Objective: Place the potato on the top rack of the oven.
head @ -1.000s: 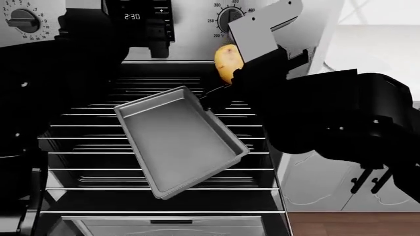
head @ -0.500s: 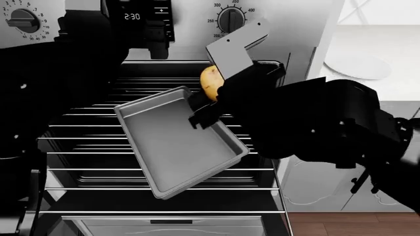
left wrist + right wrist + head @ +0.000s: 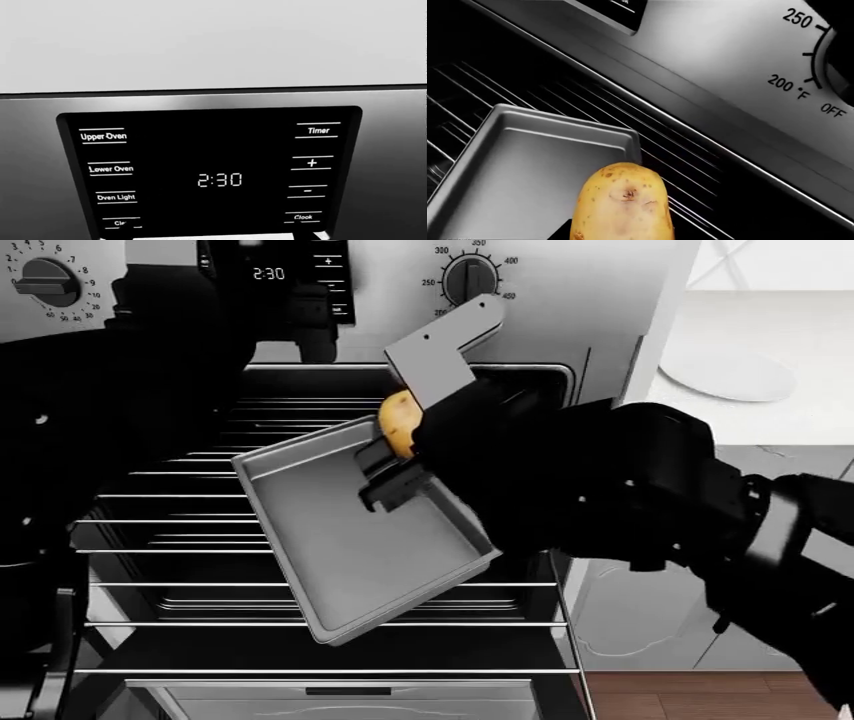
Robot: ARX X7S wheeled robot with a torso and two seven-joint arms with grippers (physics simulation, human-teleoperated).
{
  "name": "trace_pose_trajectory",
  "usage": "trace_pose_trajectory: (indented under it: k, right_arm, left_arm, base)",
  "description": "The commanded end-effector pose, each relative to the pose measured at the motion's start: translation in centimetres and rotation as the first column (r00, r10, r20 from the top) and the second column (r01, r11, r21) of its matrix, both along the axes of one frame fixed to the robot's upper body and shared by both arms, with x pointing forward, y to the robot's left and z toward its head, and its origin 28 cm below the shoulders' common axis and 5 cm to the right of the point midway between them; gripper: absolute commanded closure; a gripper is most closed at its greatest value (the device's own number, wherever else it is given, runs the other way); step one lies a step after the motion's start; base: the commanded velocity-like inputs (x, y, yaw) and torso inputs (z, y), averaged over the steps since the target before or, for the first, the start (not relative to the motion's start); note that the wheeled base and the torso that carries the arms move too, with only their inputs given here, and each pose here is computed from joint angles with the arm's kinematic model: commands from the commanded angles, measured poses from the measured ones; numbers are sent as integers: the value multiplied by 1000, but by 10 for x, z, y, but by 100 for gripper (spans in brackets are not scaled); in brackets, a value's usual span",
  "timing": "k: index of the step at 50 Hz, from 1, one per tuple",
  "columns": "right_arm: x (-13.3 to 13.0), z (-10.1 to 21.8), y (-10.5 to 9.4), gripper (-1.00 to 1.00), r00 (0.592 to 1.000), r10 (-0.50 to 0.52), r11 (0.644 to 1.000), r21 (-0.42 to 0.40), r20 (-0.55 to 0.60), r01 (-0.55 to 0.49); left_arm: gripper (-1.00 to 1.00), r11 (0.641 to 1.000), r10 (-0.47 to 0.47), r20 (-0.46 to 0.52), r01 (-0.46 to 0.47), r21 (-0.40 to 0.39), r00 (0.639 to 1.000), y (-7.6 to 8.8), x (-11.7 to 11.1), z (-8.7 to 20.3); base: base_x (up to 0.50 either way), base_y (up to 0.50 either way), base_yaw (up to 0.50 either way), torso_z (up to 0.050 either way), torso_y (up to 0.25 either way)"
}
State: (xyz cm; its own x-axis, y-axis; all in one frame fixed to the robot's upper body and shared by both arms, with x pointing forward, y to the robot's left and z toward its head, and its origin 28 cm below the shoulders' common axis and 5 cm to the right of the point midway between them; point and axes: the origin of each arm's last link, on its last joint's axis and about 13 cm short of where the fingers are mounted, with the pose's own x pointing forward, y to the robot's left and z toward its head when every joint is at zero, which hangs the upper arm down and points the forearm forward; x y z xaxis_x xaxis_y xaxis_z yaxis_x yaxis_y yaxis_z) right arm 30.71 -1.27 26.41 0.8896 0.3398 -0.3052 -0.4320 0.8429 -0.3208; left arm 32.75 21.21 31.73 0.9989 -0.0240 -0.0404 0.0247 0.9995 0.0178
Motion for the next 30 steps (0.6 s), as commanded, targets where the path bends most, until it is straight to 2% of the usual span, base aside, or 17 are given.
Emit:
trace_pose_trajectory:
  k: [1,30]
  right_arm:
    - [6,-6,7,100,999,31,1000,-7,-18,-31]
    - [12,-28,22,100,992,89,996,-5,-90,-90]
  left_arm:
    - [-100,1000,-1,2,1,0,1000,1,0,0]
    - [-100,1000,0,8,0,6,1000,0,-2,2]
  base:
    - [0,0,0,0,0]
    - [0,0,0,0,0]
